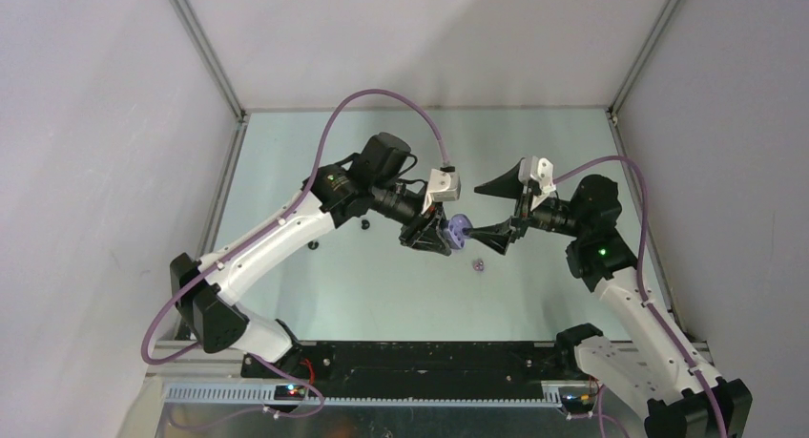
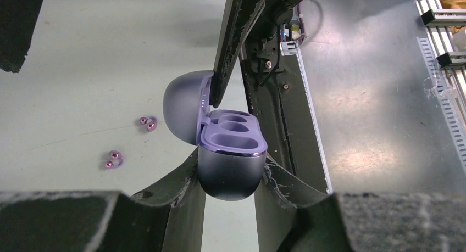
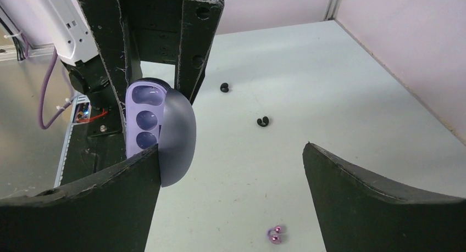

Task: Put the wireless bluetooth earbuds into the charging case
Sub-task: Open the charging case, then pick up the earbud from the center of the board.

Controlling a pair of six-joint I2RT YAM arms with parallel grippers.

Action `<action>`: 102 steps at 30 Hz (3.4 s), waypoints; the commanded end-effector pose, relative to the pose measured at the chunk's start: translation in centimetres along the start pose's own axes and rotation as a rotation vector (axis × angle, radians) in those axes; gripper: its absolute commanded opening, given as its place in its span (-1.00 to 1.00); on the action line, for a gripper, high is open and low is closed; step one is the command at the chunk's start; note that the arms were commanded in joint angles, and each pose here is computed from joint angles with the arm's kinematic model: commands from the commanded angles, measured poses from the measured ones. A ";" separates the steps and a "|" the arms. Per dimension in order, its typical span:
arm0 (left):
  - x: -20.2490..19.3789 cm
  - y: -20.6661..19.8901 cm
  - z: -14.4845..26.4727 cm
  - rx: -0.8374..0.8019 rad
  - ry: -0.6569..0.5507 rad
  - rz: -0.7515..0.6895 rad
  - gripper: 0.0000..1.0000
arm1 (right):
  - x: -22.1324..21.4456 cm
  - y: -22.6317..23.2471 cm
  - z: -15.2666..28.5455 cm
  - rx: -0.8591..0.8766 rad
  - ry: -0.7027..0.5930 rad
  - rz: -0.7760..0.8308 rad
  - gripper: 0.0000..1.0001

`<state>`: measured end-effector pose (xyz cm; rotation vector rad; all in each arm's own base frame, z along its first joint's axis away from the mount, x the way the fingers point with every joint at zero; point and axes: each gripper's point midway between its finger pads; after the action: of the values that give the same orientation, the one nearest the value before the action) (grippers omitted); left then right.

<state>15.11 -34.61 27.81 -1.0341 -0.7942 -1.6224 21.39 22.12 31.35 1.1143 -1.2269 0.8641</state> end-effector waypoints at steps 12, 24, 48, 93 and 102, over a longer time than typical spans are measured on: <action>1.0 -0.2 0.3 0.009 -0.026 -0.040 -1.00 | 2.9 3.2 0.5 0.133 -0.030 0.020 0.99; 0.9 -0.3 0.8 0.019 -0.013 -0.063 -1.00 | 5.0 1.8 1.8 0.054 -0.088 -0.063 0.99; -3.2 1.5 6.9 0.198 0.025 -0.099 -1.00 | -11.3 -13.1 0.5 -0.442 0.379 -0.322 0.81; -3.0 1.8 7.6 0.304 -0.063 -0.105 -0.96 | -25.3 -8.3 5.5 -0.189 0.706 0.521 0.08; -2.9 1.7 7.9 0.322 -0.059 -0.115 -0.94 | -27.4 -6.7 5.1 -0.027 0.675 0.711 0.08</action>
<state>19.05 -27.15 27.22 -0.8363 -1.0672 -1.4959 22.37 16.17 3.10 0.2636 -0.9634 1.4466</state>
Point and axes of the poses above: each gripper's point midway between its finger pads, its own z axis back along the fingers, its own y axis along the line the jaws close on, x = y × z, and after that the axes turned 14 degrees about -z, right-handed
